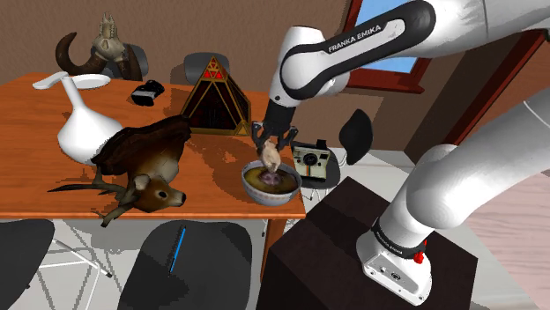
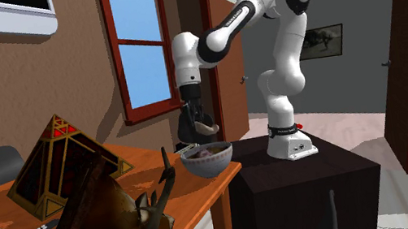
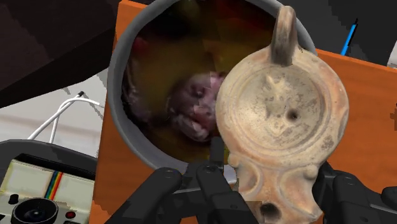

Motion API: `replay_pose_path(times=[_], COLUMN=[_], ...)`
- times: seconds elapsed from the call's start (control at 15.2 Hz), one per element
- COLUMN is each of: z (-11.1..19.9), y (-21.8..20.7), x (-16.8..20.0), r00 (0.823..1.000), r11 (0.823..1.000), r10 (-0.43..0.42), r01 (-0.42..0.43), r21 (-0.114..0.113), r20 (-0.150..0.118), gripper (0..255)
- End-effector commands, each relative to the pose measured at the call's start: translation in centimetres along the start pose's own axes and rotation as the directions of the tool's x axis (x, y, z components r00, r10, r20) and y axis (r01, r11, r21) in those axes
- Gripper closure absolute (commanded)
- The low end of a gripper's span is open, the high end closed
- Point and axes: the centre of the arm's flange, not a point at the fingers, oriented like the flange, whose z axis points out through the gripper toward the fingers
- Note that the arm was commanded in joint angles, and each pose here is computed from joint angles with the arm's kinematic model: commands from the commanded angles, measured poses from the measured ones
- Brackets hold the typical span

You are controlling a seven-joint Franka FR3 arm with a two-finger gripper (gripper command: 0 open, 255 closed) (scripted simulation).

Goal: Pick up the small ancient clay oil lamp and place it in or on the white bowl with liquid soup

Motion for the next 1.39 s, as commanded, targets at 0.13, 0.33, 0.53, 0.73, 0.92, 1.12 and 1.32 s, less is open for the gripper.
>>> replay_pose_path(times=[0.13, 0.33, 0.53, 0.73, 0.92, 1.12, 1.32], z=[2.0, 3.5, 5.1, 5.8, 5.8, 5.8, 5.8], y=[1.4, 1.6, 1.9, 2.0, 2.0, 2.0, 2.0], x=[-1.0, -0.8, -0.7, -0.6, -0.6, -0.6, -0.6], r00=[1.000, 1.000, 1.000, 1.000, 1.000, 1.000, 1.000], r11=[1.000, 1.000, 1.000, 1.000, 1.000, 1.000, 1.000], r10=[0.000, 0.000, 0.000, 0.000, 0.000, 0.000, 0.000], r01=[0.000, 0.000, 0.000, 0.000, 0.000, 0.000, 0.000], r21=[0.000, 0.000, 0.000, 0.000, 0.000, 0.000, 0.000], r20=[0.000, 0.000, 0.000, 0.000, 0.000, 0.000, 0.000], gripper=[255, 255, 255, 255, 255, 255, 0])
